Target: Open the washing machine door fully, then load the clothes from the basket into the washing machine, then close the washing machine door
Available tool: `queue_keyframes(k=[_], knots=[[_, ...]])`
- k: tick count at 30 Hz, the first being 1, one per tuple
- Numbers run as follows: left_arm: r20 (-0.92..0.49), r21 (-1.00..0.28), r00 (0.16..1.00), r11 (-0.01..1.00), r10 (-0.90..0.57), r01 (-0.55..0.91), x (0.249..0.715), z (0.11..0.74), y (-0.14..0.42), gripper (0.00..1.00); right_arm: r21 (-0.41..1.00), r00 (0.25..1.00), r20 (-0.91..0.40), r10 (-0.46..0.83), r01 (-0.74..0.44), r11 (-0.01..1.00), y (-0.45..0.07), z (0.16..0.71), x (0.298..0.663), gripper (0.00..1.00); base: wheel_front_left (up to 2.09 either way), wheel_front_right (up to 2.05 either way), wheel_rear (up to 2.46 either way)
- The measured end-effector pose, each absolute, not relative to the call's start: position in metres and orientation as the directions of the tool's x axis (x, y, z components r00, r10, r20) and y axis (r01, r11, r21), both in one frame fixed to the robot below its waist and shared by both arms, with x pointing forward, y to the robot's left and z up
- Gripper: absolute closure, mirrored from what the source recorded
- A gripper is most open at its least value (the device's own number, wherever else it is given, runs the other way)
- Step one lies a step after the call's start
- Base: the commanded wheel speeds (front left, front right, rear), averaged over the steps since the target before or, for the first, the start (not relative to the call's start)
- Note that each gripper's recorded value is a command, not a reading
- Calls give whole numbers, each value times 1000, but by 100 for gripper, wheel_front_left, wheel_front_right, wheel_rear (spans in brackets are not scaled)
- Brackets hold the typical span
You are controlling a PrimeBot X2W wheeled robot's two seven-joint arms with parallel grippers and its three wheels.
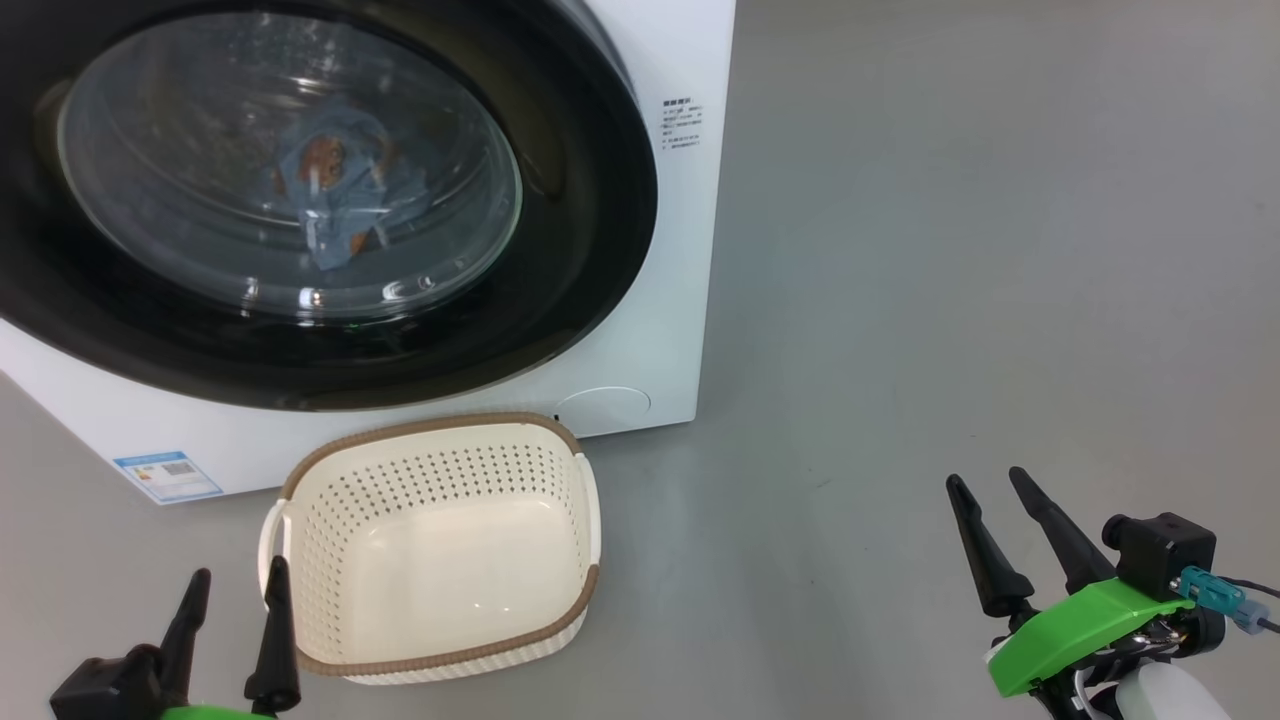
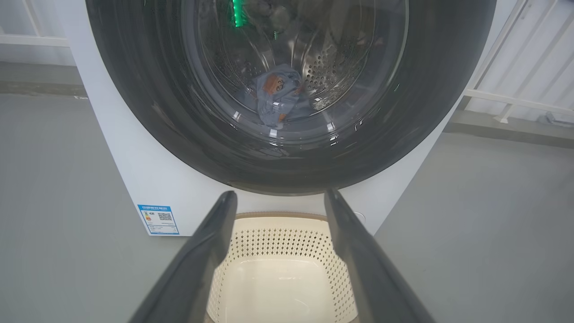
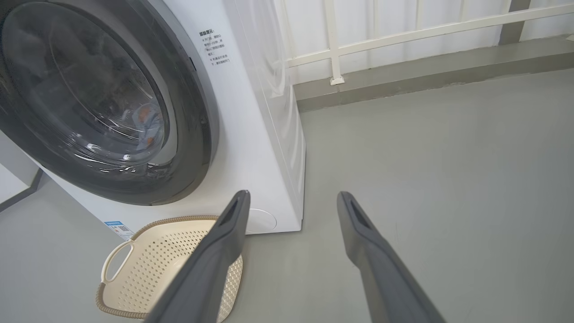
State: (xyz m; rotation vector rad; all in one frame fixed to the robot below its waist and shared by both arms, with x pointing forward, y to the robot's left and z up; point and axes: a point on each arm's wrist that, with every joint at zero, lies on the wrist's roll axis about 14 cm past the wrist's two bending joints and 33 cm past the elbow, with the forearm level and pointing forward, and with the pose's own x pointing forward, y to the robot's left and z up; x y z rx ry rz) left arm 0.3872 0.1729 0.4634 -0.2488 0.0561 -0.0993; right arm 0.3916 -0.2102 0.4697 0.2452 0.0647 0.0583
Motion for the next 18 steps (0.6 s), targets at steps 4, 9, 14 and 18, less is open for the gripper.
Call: queue_keyframes(k=[4,9,14,18], knots=[[-49,-249,993,964,-108,93,386,461,172,0,246,997,-56,53,-37,969,-214,470,390,0,0,0,0],[-59,-249,992,964,-107,89,385,458,172,0,253,997,-62,49,-32,967,-213,467,389,0,0,0,0],[-64,-249,993,965,-98,79,385,456,175,0,259,997,-63,53,-35,965,-210,466,390,0,0,0,0],[-96,-263,991,962,-98,70,381,446,172,100,270,994,-97,50,-22,963,-208,455,386,100,0,0,0]])
